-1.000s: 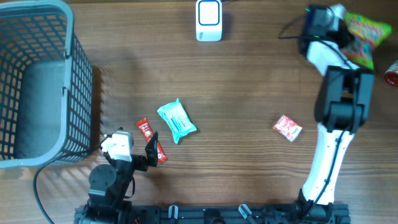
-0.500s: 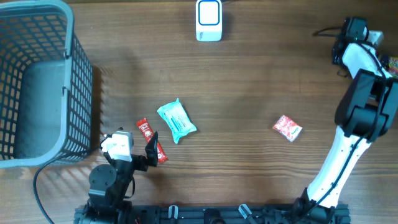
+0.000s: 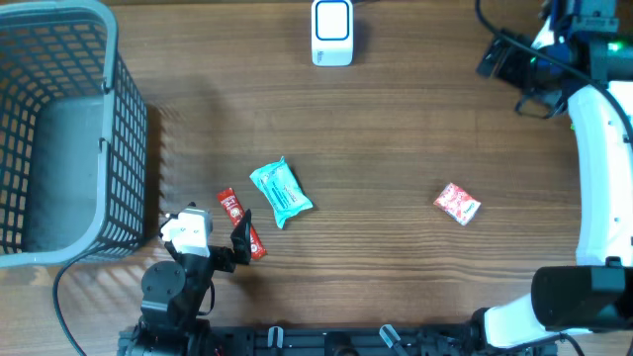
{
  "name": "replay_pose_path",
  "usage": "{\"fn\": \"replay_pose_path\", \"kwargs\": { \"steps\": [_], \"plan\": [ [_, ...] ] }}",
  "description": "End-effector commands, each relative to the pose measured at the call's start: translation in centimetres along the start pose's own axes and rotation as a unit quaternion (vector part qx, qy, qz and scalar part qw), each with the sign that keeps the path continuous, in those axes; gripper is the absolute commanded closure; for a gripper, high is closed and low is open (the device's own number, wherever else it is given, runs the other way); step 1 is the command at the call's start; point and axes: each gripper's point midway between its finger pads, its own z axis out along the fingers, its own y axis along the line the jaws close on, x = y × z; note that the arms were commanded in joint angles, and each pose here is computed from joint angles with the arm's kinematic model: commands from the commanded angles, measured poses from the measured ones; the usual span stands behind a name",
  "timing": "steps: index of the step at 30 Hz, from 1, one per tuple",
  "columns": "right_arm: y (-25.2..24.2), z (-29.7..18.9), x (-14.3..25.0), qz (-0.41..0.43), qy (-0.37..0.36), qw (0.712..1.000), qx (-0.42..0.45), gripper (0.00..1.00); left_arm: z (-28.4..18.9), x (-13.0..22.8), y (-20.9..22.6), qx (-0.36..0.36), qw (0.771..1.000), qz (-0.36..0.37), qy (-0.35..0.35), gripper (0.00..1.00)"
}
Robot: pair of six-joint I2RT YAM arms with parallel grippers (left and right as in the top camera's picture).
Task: Scan the item barcode
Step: 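Carry the HARIBO bag to the far right and release it, then lower the right gripper onto the red Kleenex pack and grasp it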
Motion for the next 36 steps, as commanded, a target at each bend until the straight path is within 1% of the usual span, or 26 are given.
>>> {"fn": "replay_pose_path", "kwargs": {
  "steps": [1, 3, 5, 6, 7, 8, 10, 11, 13, 18, 24, 26, 28, 33, 36],
  "plan": [
    [2.7, 2.9, 6.9, -0.002, 0.138, 0.99, -0.037, 0.0, 0.0, 0.0, -0.2, 0.006, 1.0, -0.003, -0.001, 0.0],
    [3.1, 4.3, 9.8, -0.056, 0.175, 0.982, -0.032, 0.02, 0.0, 0.0, -0.2, 0.006, 1.0, -0.003, -0.001, 0.0],
    [3.0, 5.3, 11.9, -0.053, 0.203, 0.978, -0.02, 0.03, 0.0, 0.0, -0.2, 0.006, 1.0, -0.003, -0.001, 0.0],
    [2.8, 5.7, 12.7, -0.032, 0.213, 0.977, -0.008, 0.03, 0.0, 0.0, -0.2, 0.006, 1.0, -0.003, -0.001, 0.0],
    [2.0, 6.4, 14.0, 0.014, 0.225, 0.974, 0.028, 0.15, 0.0, 0.0, -0.2, 0.006, 1.0, -0.003, -0.001, 0.0],
    [0.6, 7.1, 15.0, 0.064, 0.225, 0.969, 0.082, 0.25, 0.0, 0.0, -0.2, 0.006, 1.0, -0.003, -0.001, 0.0],
    [-1.5, 8.2, 16.2, 0.11, 0.221, 0.957, 0.152, 0.35, 0.0, 0.0, -0.2, 0.006, 1.0, -0.003, -0.001, 0.0],
    [-2.1, 8.6, 16.6, 0.123, 0.221, 0.952, 0.171, 0.38, 0.0, 0.0, -0.2, 0.006, 1.0, -0.003, -0.001, 0.0],
    [-3.1, 9.6, 16.8, 0.127, 0.22, 0.946, 0.203, 0.39, 0.0, 0.0, -0.2, 0.006, 1.0, -0.003, -0.001, 0.0],
    [-5.4, 11.5, 17.0, 0.097, 0.221, 0.932, 0.271, 0.37, 0.0, 0.0, -0.2, 0.006, 1.0, -0.003, -0.001, 0.0],
    [-7.3, 14.1, 19.1, 0.084, 0.263, 0.905, 0.325, 0.38, 0.0, 0.0, -0.2, 0.006, 1.0, -0.003, -0.001, 0.0],
    [-7.6, 15.0, 19.9, 0.082, 0.28, 0.896, 0.335, 0.45, 0.0, 0.0, -0.2, 0.006, 1.0, -0.003, -0.001, 0.0],
    [-7.8, 15.3, 20.1, 0.082, 0.283, 0.894, 0.338, 0.46, 0.0, 0.0, -0.2, 0.006, 1.0, -0.003, -0.001, 0.0],
    [-7.5, 16.5, 19.5, 0.087, 0.26, 0.905, 0.326, 0.5, 0.0, 0.0, -0.2, 0.006, 1.0, -0.003, -0.001, 0.0],
    [-8.9, 16.5, 19.7, 0.093, 0.239, 0.898, 0.358, 0.5, 0.0, 0.0, -0.2, 0.006, 1.0, -0.003, -0.001, 0.0]
  ]
}}
